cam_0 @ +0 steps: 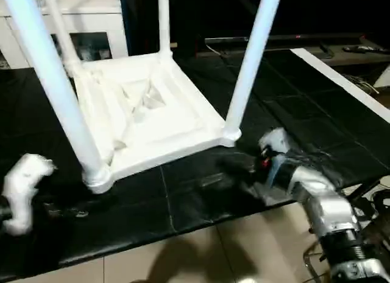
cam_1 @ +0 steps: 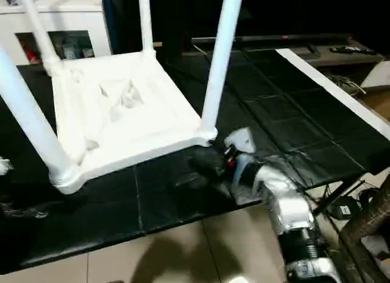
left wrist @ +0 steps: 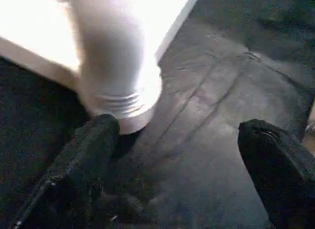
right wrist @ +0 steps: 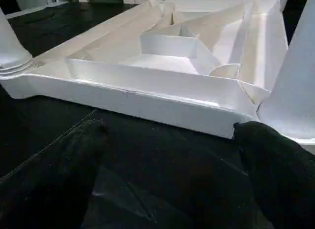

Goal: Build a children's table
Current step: Rotate table base

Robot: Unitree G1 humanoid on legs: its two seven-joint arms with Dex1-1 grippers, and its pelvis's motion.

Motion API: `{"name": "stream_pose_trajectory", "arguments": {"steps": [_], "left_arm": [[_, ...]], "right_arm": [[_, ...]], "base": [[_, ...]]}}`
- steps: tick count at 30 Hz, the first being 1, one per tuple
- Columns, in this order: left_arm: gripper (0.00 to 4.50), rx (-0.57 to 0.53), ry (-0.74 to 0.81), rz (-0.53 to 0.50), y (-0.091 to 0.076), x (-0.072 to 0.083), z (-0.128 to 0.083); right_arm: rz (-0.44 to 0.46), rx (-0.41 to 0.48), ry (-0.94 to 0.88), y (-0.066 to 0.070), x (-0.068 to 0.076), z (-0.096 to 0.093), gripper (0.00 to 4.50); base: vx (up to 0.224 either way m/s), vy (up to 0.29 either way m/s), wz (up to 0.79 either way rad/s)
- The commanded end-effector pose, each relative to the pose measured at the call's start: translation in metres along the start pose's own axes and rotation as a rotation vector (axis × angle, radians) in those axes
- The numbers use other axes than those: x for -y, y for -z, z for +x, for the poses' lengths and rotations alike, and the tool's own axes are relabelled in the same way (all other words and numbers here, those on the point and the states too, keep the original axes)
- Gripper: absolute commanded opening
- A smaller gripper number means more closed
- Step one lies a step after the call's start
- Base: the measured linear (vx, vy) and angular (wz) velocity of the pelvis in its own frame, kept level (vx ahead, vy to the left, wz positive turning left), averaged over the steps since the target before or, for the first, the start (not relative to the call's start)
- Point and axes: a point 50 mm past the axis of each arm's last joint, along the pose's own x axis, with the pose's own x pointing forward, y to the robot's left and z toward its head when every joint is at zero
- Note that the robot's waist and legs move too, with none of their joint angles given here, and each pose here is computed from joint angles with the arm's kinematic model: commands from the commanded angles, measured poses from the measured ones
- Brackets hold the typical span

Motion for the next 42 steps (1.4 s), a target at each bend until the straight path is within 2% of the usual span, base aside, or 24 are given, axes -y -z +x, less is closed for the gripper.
{"name": "stream_pose_trajectory", "arguments": {"steps": [1, 6, 8, 11, 13, 14, 16, 20, 21, 23, 26, 27, 28, 31, 32, 35, 37, 42], "left_arm": [[4.41, 0.017, -0.014, 0.008, -0.004, -0.004, -0.002], [4.41, -0.004, -0.034, 0.014, -0.003, -0.011, -0.008], [4.41, 0.032, -0.083, 0.037, -0.007, -0.018, -0.007], [4.41, 0.069, -0.106, 0.049, -0.012, -0.022, -0.003], [4.41, 0.192, -0.133, 0.063, -0.029, -0.025, 0.008], [4.41, 0.283, -0.095, 0.066, -0.043, -0.021, 0.02], [4.41, 0.306, -0.074, 0.065, -0.047, -0.019, 0.024], [4.41, 0.414, 0.083, 0.06, -0.067, 0.001, 0.049], [4.41, 0.414, 0.083, 0.06, -0.067, 0.001, 0.049], [4.41, 0.46, 0.175, 0.05, -0.077, 0.016, 0.065], [4.41, 0.462, 0.323, 0.053, -0.083, 0.04, 0.082], [4.41, 0.462, 0.323, 0.053, -0.083, 0.04, 0.082], [4.41, 0.458, 0.417, 0.06, -0.087, 0.056, 0.09], [4.41, 0.473, 0.527, 0.053, -0.095, 0.075, 0.097], [4.41, 0.474, 0.536, 0.053, -0.096, 0.077, 0.097], [4.41, 0.518, 0.656, 0.054, -0.112, 0.105, 0.111], [4.41, 0.541, 0.708, 0.049, -0.12, 0.117, 0.116], [4.41, 0.566, 0.783, 0.066, -0.13, 0.139, 0.129]], "right_arm": [[-0.014, 0.003, 0.014, -0.003, -0.002, 0.007, 4.5], [-0.021, -0.025, -0.024, 0.001, -0.01, 0.012, 4.5], [-0.014, -0.028, -0.047, 0.002, -0.015, 0.017, 4.5], [-0.024, -0.042, -0.05, 0.004, -0.016, 0.019, 4.5], [-0.03, -0.072, -0.031, 0.009, -0.016, 0.025, 4.5], [-0.041, -0.102, 0.007, 0.013, -0.015, 0.031, 4.5], [-0.045, -0.112, 0.022, 0.015, -0.014, 0.034, 4.5], [-0.041, -0.159, 0.137, 0.018, -0.006, 0.045, 4.5], [-0.041, -0.159, 0.137, 0.018, -0.006, 0.045, 4.5], [-0.033, -0.18, 0.186, 0.019, -0.002, 0.05, 4.5], [-0.031, -0.203, 0.238, 0.022, 0.003, 0.056, 4.5], [-0.031, -0.203, 0.238, 0.022, 0.003, 0.056, 4.5], [-0.025, -0.209, 0.247, 0.023, 0.004, 0.059, 4.5], [-0.014, -0.201, 0.246, 0.021, 0.003, 0.064, 4.5], [-0.014, -0.2, 0.245, 0.021, 0.002, 0.064, 4.5], [-0.013, -0.178, 0.227, 0.017, -0.002, 0.072, 4.5], [-0.018, -0.171, 0.208, 0.016, -0.005, 0.076, 4.5], [-0.023, -0.17, 0.17, 0.018, -0.011, 0.081, 4.5]], "base": [[0.0, 0.0, 0.0], [0.0, 0.0, 0.0], [0.0, 0.0, 0.0], [0.0, 0.0, 0.0], [0.0, 0.0, 0.0], [0.0, 0.0, 0.0], [0.0, 0.0, 0.0], [0.0, 0.0, 0.0], [0.0, 0.0, 0.0], [0.0, 0.0, 0.0], [0.0, 0.0, 0.0], [0.0, 0.0, 0.0], [0.0, 0.0, 0.0], [0.0, 0.0, 0.0], [0.0, 0.0, 0.0], [0.0, 0.0, 0.0], [0.0, 0.0, 0.0], [0.0, 0.0, 0.0]]}}
